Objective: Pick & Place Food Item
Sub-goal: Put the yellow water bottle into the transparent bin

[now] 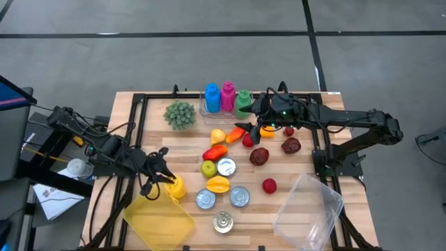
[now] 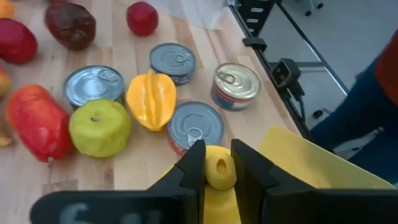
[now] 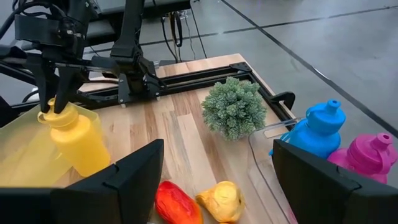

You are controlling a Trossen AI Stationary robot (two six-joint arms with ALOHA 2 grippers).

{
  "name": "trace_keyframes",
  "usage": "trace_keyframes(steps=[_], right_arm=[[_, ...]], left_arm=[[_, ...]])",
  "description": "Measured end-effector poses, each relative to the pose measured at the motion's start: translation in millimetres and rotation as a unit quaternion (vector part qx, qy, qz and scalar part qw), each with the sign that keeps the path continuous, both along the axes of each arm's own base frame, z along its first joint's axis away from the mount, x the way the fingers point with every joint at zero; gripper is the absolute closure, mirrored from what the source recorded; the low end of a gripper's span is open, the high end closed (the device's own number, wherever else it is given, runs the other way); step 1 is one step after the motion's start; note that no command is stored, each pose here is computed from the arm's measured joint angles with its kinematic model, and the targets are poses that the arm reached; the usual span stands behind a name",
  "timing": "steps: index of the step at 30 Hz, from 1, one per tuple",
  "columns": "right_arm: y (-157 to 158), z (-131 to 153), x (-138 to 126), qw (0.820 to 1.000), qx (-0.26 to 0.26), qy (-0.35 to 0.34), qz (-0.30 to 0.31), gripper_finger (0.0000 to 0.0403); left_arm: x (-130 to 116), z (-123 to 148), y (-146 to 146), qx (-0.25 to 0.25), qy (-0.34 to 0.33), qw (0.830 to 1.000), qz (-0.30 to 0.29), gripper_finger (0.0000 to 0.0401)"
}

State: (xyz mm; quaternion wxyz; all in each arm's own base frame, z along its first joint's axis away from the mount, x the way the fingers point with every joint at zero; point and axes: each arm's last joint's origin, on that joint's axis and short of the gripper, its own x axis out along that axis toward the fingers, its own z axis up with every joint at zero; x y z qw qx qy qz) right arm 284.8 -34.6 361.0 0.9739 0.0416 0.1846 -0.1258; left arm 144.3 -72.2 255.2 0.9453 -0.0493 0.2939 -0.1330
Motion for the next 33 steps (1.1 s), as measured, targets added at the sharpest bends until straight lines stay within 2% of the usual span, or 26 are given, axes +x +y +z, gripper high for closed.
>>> trace_keyframes(steps=[8,13,21,24,27,33], right_arm=[[1.1,1.6,-1.9,1.000,0.009,-0.004,-0.002,0.0112],[2.4,13.3,-12.9,0.999,0.013,-0.029,-0.004,0.0112],[6.3,42.5,-50.5,0.996,0.007,-0.086,-0.003,0.0112],[7.8,50.8,-65.3,0.995,0.009,-0.101,-0.004,0.0112],[9.0,55.2,-76.0,0.994,0.009,-0.107,-0.004,0.0112],[9.7,57.9,-83.6,0.994,0.010,-0.110,-0.004,0.0112]], left_arm=[[6.2,2.3,7.7,0.028,-0.039,0.994,0.095,0.0361],[13.9,11.5,20.0,0.040,-0.095,0.976,0.191,0.0360],[25.3,22.8,48.1,0.038,-0.125,0.948,0.289,0.0360],[36.1,30.1,59.2,0.047,-0.120,0.938,0.322,0.0361],[51.3,42.6,68.5,0.078,-0.118,0.931,0.336,0.0361],[87.6,63.8,88.4,0.102,-0.108,0.916,0.372,0.0360]])
